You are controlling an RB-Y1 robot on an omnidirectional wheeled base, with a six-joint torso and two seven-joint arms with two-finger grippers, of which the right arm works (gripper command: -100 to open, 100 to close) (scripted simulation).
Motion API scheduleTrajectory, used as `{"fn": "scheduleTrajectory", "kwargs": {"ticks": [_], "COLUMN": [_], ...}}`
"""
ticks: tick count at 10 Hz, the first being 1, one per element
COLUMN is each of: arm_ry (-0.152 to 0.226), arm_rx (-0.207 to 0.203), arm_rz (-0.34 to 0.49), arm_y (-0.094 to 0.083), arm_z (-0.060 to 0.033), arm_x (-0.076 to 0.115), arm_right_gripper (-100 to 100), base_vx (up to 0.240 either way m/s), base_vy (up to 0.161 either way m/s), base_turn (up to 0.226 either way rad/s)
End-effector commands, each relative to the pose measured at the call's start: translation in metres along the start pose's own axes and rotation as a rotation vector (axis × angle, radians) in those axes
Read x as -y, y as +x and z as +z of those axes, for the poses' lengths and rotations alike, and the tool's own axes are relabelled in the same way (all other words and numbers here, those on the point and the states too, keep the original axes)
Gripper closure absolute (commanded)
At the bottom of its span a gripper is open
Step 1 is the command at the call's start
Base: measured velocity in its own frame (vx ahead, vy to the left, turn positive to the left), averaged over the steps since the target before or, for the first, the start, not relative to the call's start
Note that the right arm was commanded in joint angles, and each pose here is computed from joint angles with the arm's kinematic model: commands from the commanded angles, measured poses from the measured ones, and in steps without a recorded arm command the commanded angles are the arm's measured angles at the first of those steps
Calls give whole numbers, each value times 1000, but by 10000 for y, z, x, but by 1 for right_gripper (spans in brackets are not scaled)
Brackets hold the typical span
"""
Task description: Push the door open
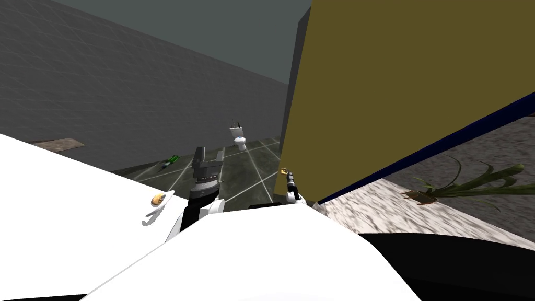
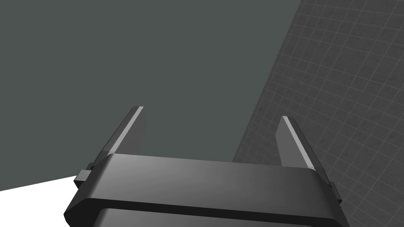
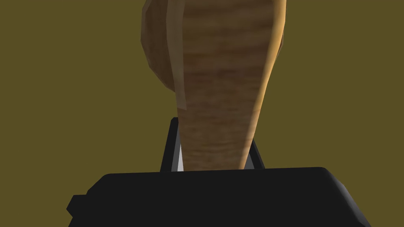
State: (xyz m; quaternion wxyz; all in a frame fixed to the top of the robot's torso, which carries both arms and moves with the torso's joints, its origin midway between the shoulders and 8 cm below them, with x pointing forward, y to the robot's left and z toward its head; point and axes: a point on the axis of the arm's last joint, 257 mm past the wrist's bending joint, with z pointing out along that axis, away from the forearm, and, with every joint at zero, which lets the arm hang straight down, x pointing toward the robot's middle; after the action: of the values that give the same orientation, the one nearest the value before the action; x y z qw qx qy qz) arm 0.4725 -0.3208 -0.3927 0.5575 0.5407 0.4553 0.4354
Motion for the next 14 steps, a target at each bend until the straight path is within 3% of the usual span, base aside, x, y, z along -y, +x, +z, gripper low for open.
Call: {"fn": "scheduleTrajectory", "kwargs": {"ticks": [1,2,6,9,10,14], "arm_ry": [-7,-8,-9,-9,-9,-7], "arm_rx": [13,44,100,100,132,169], "arm_rz": [-9,-13,-12,-12,-8,0], "arm_y": [-95,-245,-488,-488,-607,-731], "arm_z": [3,8,3,3,-9,-31], "arm_x": [-45,-52,-57,-57,-55,-45], "arm_right_gripper": [100,100,100,100,100,100], "base_vx": [38,97,198,62,116,171], "base_vy": [15,33,70,1,37,57], "base_turn": [3,-74,-66,8,-62,-66]}}
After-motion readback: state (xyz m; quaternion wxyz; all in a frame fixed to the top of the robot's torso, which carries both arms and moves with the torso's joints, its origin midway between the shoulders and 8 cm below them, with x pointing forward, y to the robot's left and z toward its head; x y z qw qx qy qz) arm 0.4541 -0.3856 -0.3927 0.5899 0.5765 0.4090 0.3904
